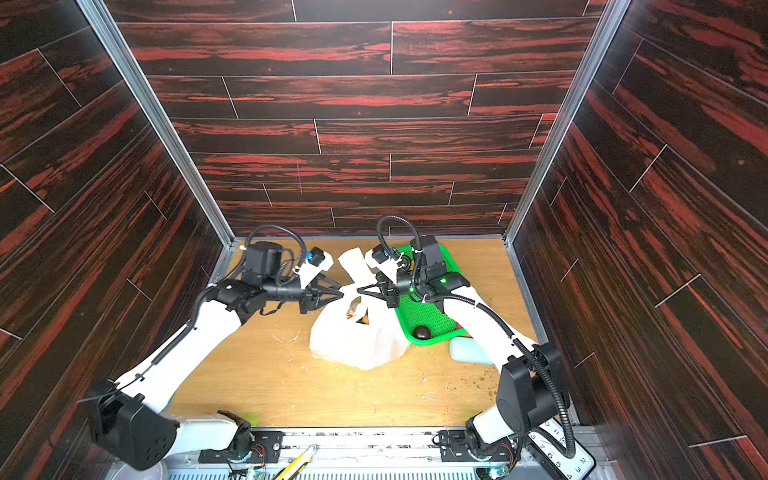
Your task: Place the fake fruits into the plastic bag and tie a complex knot
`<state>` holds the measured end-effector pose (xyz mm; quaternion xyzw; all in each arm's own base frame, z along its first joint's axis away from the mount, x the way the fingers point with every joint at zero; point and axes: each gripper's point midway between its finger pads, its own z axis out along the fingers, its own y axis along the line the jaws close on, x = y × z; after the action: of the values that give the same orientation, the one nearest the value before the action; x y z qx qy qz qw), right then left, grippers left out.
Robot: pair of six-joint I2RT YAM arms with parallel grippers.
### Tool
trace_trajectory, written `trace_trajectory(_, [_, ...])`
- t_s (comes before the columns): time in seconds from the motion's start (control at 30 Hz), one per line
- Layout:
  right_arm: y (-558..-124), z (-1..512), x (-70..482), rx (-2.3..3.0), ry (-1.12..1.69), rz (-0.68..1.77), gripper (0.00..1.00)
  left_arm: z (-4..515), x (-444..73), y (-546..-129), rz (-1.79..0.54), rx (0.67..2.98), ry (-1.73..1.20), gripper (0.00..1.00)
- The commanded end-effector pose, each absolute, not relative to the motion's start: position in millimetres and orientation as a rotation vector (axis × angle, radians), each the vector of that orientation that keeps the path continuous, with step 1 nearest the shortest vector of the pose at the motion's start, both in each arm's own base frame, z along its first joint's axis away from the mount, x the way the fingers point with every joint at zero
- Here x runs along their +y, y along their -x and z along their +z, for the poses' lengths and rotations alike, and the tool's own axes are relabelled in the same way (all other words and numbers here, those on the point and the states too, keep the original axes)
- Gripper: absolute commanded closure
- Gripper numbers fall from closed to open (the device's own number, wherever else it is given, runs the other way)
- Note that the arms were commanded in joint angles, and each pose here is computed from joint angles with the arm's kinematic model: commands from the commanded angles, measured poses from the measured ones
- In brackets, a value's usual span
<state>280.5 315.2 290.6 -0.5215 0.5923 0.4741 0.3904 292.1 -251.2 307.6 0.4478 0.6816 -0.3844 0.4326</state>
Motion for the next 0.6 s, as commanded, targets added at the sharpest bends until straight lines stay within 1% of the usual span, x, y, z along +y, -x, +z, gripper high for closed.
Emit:
trace_trajectory(0.0, [-271.6, 299.4, 312.4, 1.458, 1.344, 1.199, 1.0, 346.5, -243.2, -295.3, -0.989, 1.586, -1.015, 0.59])
trace_trajectory(0.1, [-270.6, 299.6, 312.1, 1.457, 1.345, 1.202, 1.0, 358.1, -226.5, -325.6, -0.944, 1.613, -0.829, 0.54])
trace_trajectory(0.17, [-270.2, 299.9, 312.0, 1.454, 1.346, 1.202, 1.0, 362.1, -217.0, -345.5, -0.947, 1.634, -0.713, 0.54])
trace_trajectory(0.37, [-268.7, 299.2, 312.2, 1.452, 1.347, 1.208, 1.0, 354.2, -212.6, -392.6, -0.986, 1.678, -0.521, 0.51])
trace_trajectory(0.5, [-265.6, 300.7, 313.0, 1.439, 1.355, 1.22, 1.0, 359.5, -226.6, -408.9, -1.13, 1.58, -0.501, 0.49])
trace_trajectory(0.57, [-264.7, 301.6, 312.7, 1.433, 1.357, 1.223, 1.0, 366.9, -238.2, -408.8, -1.235, 1.517, -0.537, 0.45])
